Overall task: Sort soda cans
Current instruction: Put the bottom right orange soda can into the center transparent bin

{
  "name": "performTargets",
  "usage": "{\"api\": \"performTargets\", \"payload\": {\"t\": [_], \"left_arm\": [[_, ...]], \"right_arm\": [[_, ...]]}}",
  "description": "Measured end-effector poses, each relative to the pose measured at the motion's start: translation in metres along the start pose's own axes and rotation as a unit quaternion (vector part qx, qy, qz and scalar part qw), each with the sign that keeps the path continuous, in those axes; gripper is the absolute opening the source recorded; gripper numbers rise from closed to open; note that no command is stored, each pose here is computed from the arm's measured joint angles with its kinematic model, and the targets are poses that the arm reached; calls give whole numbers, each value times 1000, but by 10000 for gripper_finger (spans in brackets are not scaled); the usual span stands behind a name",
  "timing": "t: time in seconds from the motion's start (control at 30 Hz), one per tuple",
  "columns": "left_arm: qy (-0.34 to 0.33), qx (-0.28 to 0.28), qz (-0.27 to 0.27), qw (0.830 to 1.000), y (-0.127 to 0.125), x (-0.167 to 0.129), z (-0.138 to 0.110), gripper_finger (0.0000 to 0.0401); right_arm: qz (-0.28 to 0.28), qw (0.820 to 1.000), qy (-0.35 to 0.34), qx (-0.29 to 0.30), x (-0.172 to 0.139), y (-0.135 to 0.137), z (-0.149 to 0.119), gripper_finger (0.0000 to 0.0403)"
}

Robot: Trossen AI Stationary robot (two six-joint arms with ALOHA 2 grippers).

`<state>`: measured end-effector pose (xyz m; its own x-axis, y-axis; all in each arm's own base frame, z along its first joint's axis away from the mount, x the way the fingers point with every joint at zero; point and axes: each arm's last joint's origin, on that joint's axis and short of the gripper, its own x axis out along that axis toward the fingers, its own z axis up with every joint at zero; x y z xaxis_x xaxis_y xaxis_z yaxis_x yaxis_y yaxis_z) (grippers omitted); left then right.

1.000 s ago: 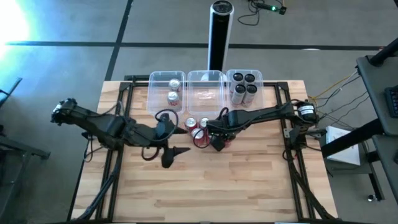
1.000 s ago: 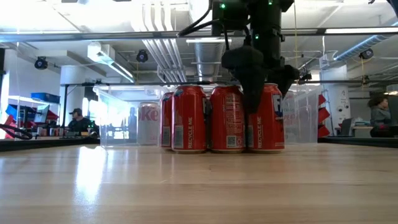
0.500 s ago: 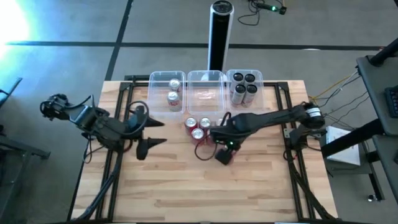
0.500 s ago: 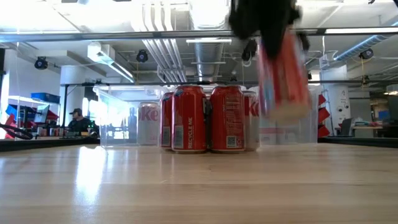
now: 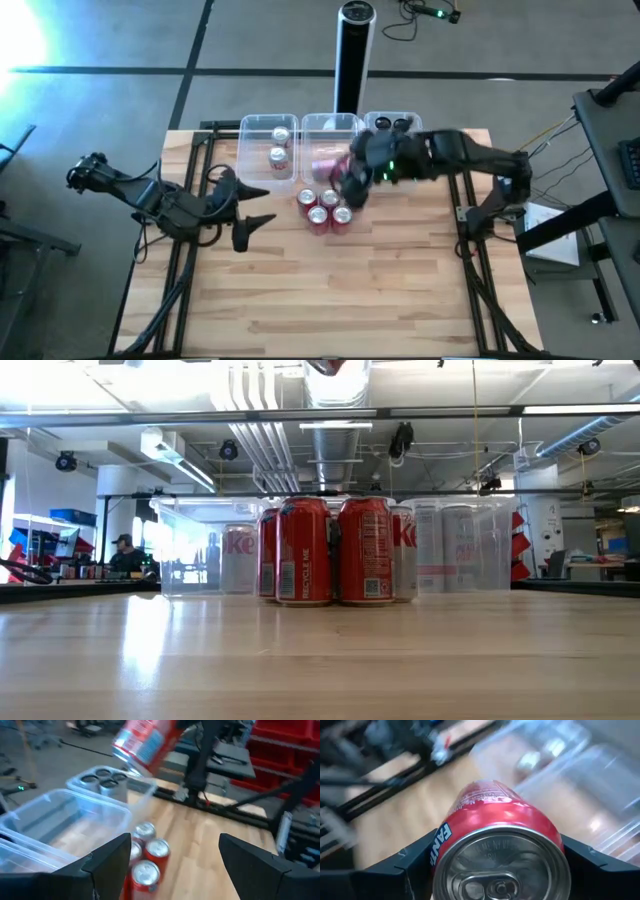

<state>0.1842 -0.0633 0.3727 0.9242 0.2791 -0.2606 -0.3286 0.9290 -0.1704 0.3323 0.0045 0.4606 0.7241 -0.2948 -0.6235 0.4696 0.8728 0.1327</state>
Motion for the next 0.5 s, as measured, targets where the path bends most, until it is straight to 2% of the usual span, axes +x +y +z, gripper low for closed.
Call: {"api": "performTargets", "payload": {"t": [0.13, 0.3, 0.5], "left_arm": [[-18, -15, 13, 1000, 5, -2, 11, 286], [-45, -3, 37, 998, 14, -5, 32, 286], [-114, 25, 154, 981, 40, -19, 80, 286]], "right_arm": [[-41, 998, -22, -41, 16, -31, 22, 295], [-74, 994, 25, -76, 60, -85, 35, 295], [-106, 980, 108, -127, 122, -133, 30, 295]]}}
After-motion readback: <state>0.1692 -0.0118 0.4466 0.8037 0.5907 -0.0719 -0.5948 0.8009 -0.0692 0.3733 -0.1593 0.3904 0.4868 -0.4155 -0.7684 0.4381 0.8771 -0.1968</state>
